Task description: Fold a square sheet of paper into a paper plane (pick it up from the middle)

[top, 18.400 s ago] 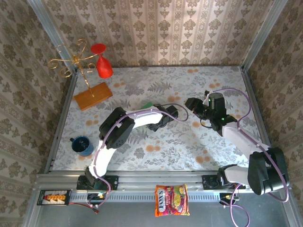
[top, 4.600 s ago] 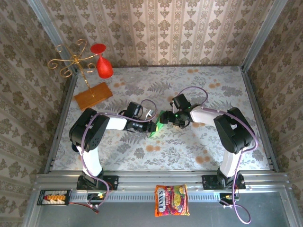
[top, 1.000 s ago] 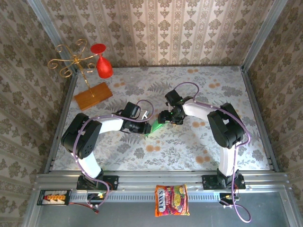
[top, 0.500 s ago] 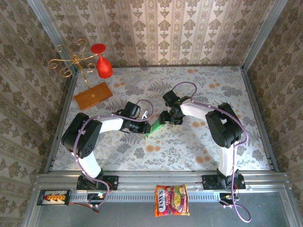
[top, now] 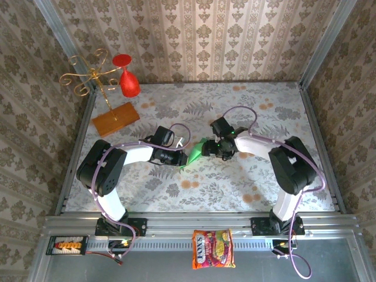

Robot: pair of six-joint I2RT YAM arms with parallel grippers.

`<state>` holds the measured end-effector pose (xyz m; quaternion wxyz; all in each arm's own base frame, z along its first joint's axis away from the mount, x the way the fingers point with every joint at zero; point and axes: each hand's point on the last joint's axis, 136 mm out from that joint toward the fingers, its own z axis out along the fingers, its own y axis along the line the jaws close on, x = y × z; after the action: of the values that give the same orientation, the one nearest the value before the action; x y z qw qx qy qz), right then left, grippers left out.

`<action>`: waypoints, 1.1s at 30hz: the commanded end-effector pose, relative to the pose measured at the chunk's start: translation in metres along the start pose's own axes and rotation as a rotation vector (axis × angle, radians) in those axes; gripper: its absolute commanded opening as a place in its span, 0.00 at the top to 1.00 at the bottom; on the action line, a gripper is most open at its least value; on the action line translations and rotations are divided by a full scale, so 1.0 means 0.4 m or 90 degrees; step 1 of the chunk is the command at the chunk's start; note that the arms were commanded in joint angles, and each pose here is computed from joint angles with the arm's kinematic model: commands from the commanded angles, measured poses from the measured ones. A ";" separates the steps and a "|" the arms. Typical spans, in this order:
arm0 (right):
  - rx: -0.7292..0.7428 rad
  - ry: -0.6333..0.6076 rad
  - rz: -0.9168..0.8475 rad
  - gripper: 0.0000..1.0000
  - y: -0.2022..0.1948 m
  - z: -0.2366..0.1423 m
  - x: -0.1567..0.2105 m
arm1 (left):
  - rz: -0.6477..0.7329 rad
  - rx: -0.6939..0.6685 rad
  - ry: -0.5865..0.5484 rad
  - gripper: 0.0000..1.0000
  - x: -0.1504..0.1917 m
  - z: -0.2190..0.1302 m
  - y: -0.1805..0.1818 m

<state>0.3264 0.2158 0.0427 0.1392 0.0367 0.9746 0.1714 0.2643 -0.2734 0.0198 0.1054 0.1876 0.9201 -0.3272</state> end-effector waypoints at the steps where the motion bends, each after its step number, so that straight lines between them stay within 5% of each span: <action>1: -0.078 -0.043 0.023 0.31 0.045 -0.041 -0.013 | -0.020 -0.037 0.060 0.79 0.075 0.061 0.045; 9: -0.249 -0.044 -0.007 0.50 0.191 -0.062 -0.011 | -0.017 -0.037 0.055 0.80 0.074 0.059 0.045; 17: -0.278 -0.014 0.005 0.70 0.239 0.007 -0.021 | -0.022 -0.039 0.051 0.80 0.077 0.056 0.047; 33: -0.202 0.006 0.026 0.76 0.192 0.091 -0.022 | -0.030 -0.038 0.044 0.79 0.080 0.046 0.048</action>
<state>0.3447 0.3020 0.0441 0.1380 0.0230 0.9278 0.3458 0.2641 -0.2728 0.0200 0.1095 0.1834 0.9199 -0.3288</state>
